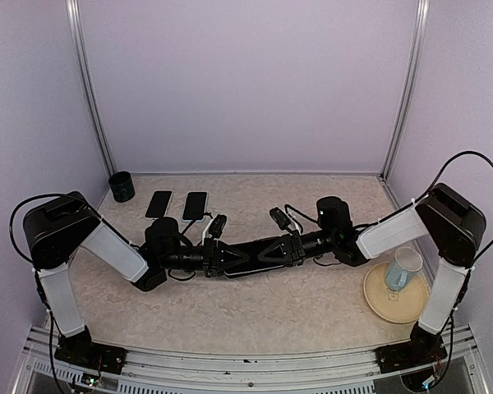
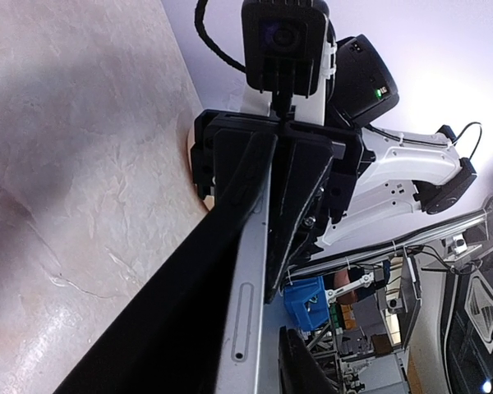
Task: Put the phone into the phone case
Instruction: Press the phone with the phone case.
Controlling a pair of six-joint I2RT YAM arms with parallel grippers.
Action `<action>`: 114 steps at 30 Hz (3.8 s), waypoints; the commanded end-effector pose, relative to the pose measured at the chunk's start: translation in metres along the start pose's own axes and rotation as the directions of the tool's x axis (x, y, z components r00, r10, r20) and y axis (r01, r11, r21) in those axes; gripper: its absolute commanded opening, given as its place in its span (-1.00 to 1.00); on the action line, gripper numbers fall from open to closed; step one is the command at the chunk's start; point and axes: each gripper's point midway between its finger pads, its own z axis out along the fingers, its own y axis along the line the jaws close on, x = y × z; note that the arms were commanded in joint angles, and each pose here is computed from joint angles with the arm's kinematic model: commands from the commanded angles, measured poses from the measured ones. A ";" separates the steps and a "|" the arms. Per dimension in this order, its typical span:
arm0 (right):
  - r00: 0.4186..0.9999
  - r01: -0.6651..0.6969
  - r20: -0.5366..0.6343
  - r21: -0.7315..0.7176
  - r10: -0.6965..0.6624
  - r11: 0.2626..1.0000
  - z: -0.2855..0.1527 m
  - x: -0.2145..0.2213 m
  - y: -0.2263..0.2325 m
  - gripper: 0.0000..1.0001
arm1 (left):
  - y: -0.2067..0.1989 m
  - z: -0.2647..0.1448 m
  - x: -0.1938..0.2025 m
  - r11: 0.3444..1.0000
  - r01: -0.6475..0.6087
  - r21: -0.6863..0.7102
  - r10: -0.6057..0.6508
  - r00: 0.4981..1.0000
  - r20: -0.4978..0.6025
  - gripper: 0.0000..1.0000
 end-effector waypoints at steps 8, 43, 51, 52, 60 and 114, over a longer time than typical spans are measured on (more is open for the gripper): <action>1.000 0.026 0.005 0.004 -0.026 1.000 -0.006 0.004 -0.001 -1.00 | -0.019 -0.010 -0.015 0.998 -0.043 0.045 0.041 0.998 0.040 -0.31; 0.999 0.040 0.025 0.025 -0.040 0.999 -0.017 0.000 -0.001 -1.00 | -0.017 -0.056 -0.031 0.976 -0.136 -0.169 0.155 0.983 0.103 0.12; 0.996 0.084 0.021 0.008 -0.085 0.996 -0.019 0.000 0.008 -1.00 | -0.009 -0.060 -0.029 0.968 -0.146 -0.204 0.169 0.980 0.100 0.34; 0.995 0.098 0.020 0.003 -0.098 0.995 -0.019 0.000 0.010 -1.00 | -0.009 -0.060 -0.029 0.968 -0.146 -0.203 0.169 0.980 0.100 0.38; 0.981 0.195 0.017 -0.020 -0.195 0.981 -0.025 -0.001 0.029 -1.00 | -0.008 -0.053 -0.021 0.972 -0.158 -0.176 0.172 0.983 0.071 0.48; 0.942 0.336 0.010 -0.044 -0.336 0.941 -0.020 0.004 0.062 -1.00 | -0.041 -0.024 -0.002 0.969 -0.240 -0.056 0.240 0.971 0.004 0.03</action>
